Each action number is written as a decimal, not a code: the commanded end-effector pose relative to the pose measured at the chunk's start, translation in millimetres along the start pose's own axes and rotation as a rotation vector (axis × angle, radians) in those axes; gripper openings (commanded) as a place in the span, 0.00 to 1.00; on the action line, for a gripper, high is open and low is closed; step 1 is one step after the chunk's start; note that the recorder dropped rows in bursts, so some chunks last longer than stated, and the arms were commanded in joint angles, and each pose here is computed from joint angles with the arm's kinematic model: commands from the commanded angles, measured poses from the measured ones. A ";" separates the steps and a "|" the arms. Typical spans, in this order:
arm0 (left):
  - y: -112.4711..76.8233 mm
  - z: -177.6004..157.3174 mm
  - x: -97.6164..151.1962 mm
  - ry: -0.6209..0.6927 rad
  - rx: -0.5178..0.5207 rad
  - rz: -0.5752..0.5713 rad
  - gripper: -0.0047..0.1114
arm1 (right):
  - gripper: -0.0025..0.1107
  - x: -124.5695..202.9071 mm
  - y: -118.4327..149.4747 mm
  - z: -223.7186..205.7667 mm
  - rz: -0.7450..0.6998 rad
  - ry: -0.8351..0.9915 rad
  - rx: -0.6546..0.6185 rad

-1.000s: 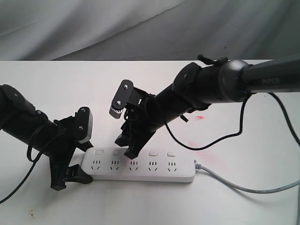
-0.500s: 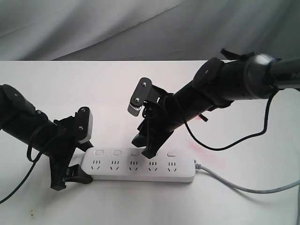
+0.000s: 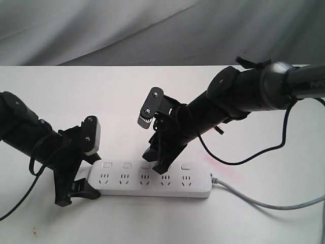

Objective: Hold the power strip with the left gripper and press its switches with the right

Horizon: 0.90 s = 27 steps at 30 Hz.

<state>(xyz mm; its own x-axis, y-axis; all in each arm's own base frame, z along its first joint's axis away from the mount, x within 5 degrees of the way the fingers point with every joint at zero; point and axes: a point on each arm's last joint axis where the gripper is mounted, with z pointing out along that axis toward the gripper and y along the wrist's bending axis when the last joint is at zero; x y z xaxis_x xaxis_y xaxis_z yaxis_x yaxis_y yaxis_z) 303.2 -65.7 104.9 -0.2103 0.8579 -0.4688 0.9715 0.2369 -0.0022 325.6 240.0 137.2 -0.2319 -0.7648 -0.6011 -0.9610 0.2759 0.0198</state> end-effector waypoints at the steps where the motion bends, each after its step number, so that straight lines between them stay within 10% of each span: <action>1: 2.4 -0.7 -0.4 -0.004 -0.015 -0.010 0.56 | 0.38 -2.2 5.3 5.7 -0.018 -0.006 0.000; 27: 2.4 -0.7 -0.4 -0.004 -0.015 -0.010 0.56 | 0.38 13.8 6.2 25.0 -0.024 0.053 -0.048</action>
<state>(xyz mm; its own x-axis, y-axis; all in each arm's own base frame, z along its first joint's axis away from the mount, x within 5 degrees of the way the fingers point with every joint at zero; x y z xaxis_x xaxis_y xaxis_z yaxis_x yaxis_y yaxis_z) 303.2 -65.7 104.9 -0.2103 0.8579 -0.4688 0.9715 0.2369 -0.0022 324.8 247.4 119.6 -0.2458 -0.7666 -0.5932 -0.9587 0.2828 0.0317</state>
